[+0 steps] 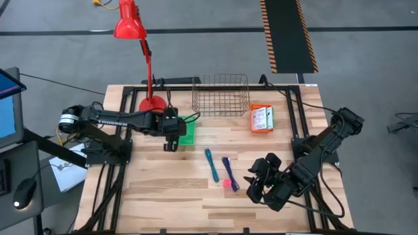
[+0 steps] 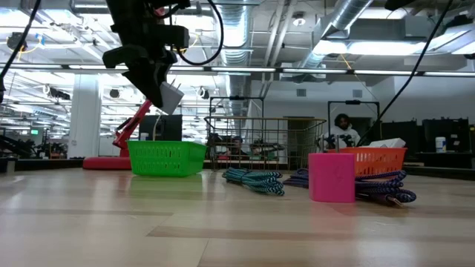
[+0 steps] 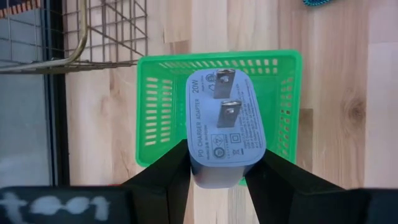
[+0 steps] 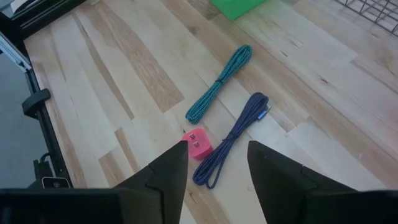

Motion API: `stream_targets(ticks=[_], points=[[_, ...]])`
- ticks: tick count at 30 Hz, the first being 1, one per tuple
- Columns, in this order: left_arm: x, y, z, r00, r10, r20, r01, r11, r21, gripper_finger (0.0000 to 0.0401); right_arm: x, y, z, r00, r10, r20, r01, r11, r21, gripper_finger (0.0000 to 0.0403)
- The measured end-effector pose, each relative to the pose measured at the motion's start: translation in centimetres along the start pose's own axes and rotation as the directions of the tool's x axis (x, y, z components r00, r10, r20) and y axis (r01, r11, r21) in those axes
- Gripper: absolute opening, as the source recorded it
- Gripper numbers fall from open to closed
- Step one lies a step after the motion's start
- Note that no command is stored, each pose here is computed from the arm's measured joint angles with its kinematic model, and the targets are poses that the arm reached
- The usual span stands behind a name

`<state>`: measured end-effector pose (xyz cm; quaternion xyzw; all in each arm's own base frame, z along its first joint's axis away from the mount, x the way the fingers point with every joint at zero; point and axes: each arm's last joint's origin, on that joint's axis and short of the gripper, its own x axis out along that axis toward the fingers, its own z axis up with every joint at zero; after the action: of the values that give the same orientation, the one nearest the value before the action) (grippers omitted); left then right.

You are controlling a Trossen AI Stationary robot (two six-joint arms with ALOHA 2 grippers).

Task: Pick and place items into bin
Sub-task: Put the white charger adapter into the green basket, then put the pink charger adapter into the green basket

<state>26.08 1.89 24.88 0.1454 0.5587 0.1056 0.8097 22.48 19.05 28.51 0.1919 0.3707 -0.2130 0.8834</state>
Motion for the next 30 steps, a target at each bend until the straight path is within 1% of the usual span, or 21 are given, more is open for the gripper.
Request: stream_targets(ticks=[7, 9, 13, 18, 21, 24, 26, 30], points=[[0.0, 0.0, 0.0, 1.000, 0.000, 0.000, 0.000, 1.000, 0.031, 0.0129, 0.0, 0.0, 0.0, 1.000, 0.000, 0.000, 0.000, 1.000, 0.001, 0.0184], [0.0, 0.0, 0.0, 1.000, 0.000, 0.000, 0.000, 0.999, 0.036, 0.0134, 0.0, 0.0, 0.0, 1.000, 0.003, 0.001, -0.003, 1.000, 0.003, 0.0190], [0.0, 0.0, 0.0, 1.000, 0.002, 0.002, -0.002, 0.999, 0.048, 0.0164, 0.0, 0.1, 0.0, 1.000, 0.009, 0.003, -0.009, 1.000, 0.008, 0.0200], [0.0, 0.2, 0.1, 0.998, 0.059, 0.008, -0.060, 0.996, 0.059, 0.0212, 0.0, 0.2, 0.1, 1.000, 0.017, 0.006, -0.018, 1.000, 0.015, 0.0205], [0.0, 0.2, 0.1, 0.998, 0.056, 0.007, -0.056, 0.997, 0.056, 0.0229, 0.0, 0.2, 0.1, 1.000, 0.018, 0.006, -0.018, 1.000, 0.015, 0.0204], [-0.1, -0.2, 0.3, 1.000, 0.019, 0.022, -0.021, 0.997, 0.068, 0.0235, 0.0, 0.2, 0.1, 1.000, 0.017, 0.006, -0.018, 1.000, 0.015, 0.0200], [-0.3, -0.7, 0.5, 0.998, -0.016, 0.054, 0.011, 0.996, 0.088, 0.0235, 0.0, 0.2, 0.1, 1.000, 0.017, 0.006, -0.017, 1.000, 0.015, 0.0197], [-0.9, -2.1, 1.8, 0.978, -0.092, 0.188, 0.070, 0.990, 0.119, 0.0236, 0.0, 0.2, 0.1, 1.000, 0.017, 0.005, -0.017, 1.000, 0.015, 0.0190]])
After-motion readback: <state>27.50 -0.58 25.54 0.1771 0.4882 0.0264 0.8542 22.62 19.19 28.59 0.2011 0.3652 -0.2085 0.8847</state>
